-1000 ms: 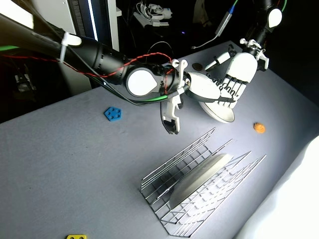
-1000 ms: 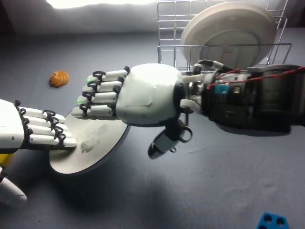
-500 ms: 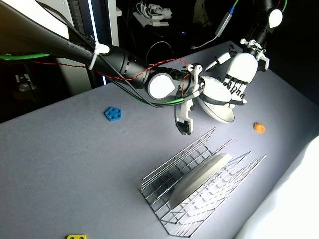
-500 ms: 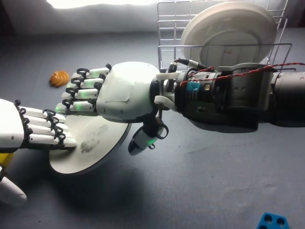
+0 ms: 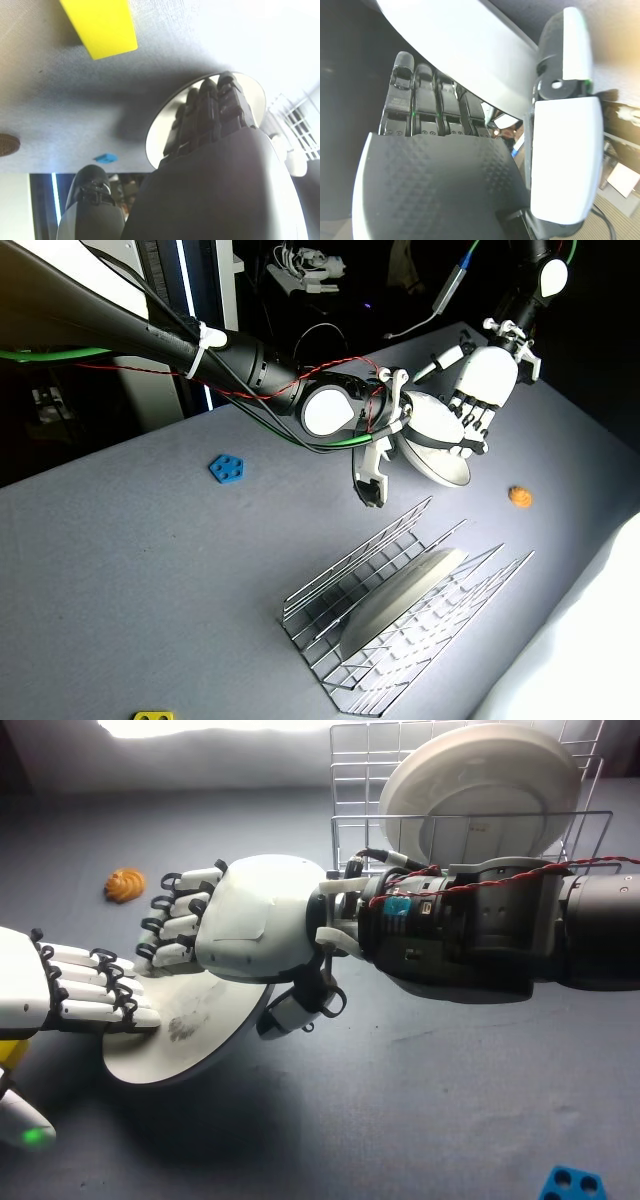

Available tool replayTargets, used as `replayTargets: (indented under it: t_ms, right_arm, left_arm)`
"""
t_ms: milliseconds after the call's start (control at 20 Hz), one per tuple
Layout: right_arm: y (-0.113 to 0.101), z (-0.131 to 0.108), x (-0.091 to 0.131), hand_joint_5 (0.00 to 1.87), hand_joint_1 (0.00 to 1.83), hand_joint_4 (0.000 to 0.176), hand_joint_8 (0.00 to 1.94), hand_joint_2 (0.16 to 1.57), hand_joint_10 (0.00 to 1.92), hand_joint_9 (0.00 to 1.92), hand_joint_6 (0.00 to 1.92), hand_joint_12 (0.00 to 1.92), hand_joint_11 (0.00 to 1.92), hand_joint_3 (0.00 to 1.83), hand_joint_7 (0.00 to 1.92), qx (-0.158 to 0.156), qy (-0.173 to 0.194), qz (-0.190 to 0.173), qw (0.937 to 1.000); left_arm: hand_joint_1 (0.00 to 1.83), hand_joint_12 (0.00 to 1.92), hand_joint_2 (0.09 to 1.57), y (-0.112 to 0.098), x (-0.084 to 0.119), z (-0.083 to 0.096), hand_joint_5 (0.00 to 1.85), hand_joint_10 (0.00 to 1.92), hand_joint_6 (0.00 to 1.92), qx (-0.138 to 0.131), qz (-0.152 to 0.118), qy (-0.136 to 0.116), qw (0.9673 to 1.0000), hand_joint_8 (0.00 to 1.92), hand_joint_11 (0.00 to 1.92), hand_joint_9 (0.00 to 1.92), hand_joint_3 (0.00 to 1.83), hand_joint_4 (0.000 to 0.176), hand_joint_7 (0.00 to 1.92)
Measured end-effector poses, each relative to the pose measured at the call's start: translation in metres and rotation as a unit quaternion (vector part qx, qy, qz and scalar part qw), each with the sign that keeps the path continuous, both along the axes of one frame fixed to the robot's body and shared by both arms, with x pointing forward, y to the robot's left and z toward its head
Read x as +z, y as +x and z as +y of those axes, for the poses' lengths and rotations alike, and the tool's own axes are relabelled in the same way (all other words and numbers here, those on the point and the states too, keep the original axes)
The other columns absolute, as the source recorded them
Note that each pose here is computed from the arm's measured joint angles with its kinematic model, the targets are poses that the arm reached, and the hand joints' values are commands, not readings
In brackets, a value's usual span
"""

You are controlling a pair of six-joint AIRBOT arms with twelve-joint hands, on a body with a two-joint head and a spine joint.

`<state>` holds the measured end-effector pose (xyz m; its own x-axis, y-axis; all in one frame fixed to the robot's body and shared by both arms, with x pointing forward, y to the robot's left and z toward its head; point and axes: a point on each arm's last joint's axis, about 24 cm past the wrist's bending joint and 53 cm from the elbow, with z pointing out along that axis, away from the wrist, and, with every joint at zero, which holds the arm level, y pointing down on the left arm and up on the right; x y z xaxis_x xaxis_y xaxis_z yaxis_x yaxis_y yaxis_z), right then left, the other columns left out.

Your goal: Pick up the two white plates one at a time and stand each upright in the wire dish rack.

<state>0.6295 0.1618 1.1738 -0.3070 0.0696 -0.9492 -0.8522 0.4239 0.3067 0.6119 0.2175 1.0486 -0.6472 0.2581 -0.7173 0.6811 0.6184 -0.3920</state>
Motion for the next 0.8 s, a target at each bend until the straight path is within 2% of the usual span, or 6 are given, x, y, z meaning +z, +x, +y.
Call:
replayTargets:
  t_ms: [350,400,450,500,550,800]
  right_arm:
    - [0.000,0.000,-0.001,0.87,1.13,0.000,0.02,1.09,0.08,0.90,0.03,1.42,0.22,0.00,0.93,0.000,-0.001,0.000,1.0000]
    - [0.000,0.000,-0.001,0.92,1.14,0.000,0.02,1.13,0.08,0.95,0.84,1.43,0.31,0.00,0.97,0.000,-0.001,0.000,1.0000]
    - [0.000,0.000,0.000,0.91,1.20,0.000,0.67,1.11,0.10,1.03,1.06,1.36,0.47,0.01,1.04,-0.001,0.001,0.003,1.0000]
    - [0.000,0.000,0.003,0.91,1.21,0.010,0.83,1.12,0.11,1.08,1.10,1.33,0.56,0.00,1.04,-0.001,0.009,0.004,1.0000]
    - [0.001,-0.001,0.009,0.93,1.34,0.000,0.78,1.10,0.96,0.96,1.03,1.31,0.63,0.00,1.06,-0.001,0.016,0.002,0.9999]
    - [-0.007,-0.005,0.017,1.02,1.39,0.000,0.79,1.07,1.07,1.01,0.84,1.18,0.84,0.00,1.07,0.004,0.023,0.004,0.9997]
  left_arm:
    - [0.00,0.00,1.04,0.002,0.000,0.003,0.03,0.00,0.00,0.007,0.003,-0.006,1.0000,0.00,0.00,0.01,0.00,0.000,0.02]
    - [0.00,0.00,1.03,0.002,0.000,0.003,0.03,0.00,0.00,0.010,0.004,-0.007,0.9999,0.00,0.00,0.00,0.00,0.000,0.01]
    - [0.00,0.00,1.02,0.002,-0.001,0.004,0.02,0.00,0.00,0.012,0.005,-0.008,0.9999,0.00,0.00,0.00,0.00,0.000,0.01]
    - [0.00,0.00,1.02,0.002,-0.001,0.004,0.03,0.01,0.00,0.012,0.005,-0.009,0.9999,0.00,0.00,0.01,0.00,0.000,0.01]
    - [0.00,0.00,1.03,0.002,-0.002,0.006,0.03,0.01,0.01,0.014,0.006,-0.008,0.9999,0.00,0.00,0.01,0.00,0.000,0.02]
    - [0.00,0.01,1.03,0.004,0.006,0.001,0.05,0.01,0.01,0.015,0.004,-0.021,0.9997,0.01,0.02,0.03,0.00,0.000,0.04]
